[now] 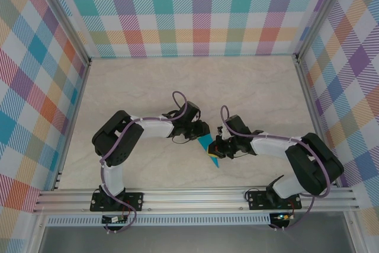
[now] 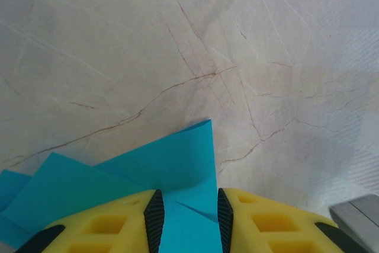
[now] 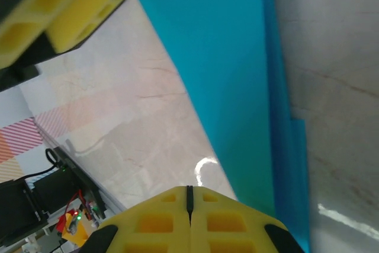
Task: Fold a paper plane with a square sheet of paper (pick it up from the middle)
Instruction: Perform the fifth fold on the wing at the bottom-center of the table.
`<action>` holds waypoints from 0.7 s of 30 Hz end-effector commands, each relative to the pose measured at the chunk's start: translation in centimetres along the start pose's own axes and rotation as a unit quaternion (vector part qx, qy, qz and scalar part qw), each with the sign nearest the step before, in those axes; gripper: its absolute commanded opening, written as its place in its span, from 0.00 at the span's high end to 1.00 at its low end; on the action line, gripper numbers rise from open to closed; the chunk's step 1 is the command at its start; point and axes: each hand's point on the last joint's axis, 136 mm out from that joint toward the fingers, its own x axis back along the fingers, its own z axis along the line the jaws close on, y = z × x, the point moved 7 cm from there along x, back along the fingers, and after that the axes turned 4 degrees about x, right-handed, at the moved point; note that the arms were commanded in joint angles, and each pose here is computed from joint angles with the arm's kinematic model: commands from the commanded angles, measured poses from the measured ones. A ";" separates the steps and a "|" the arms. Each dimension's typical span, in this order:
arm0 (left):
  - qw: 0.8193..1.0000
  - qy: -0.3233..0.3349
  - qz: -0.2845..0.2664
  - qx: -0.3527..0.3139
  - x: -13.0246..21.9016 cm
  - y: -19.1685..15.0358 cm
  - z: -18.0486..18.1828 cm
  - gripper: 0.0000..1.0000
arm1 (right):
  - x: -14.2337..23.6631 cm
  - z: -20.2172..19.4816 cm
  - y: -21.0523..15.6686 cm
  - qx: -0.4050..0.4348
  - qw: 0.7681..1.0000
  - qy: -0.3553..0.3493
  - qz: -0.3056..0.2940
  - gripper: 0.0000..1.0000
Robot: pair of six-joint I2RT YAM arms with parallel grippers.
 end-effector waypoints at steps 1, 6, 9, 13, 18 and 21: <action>0.995 0.092 0.041 0.017 -2.1 -2.5 4.4 0.66 | -0.7 -0.6 0.7 0.005 1.000 -0.020 -0.005 1.00; 0.994 0.102 0.040 0.018 -2.0 -2.4 4.6 0.66 | -2.2 -3.8 -0.9 -0.028 0.998 -0.051 0.036 1.00; 0.993 0.108 0.038 0.016 -2.0 -2.5 4.8 0.66 | -2.0 -4.5 -1.9 -0.028 0.997 -0.052 0.046 1.00; 0.992 0.120 0.034 0.016 -1.8 -2.5 5.2 0.67 | -0.9 -4.4 -2.9 -0.015 0.998 -0.050 0.046 1.00; 0.992 0.124 0.036 0.015 -2.0 -2.6 5.4 0.67 | 0.5 -3.9 -3.9 0.005 0.998 -0.045 0.046 0.96; 0.992 0.124 0.036 0.015 -2.0 -2.5 5.4 0.67 | 1.1 -4.4 -4.7 0.013 0.997 -0.057 0.052 0.92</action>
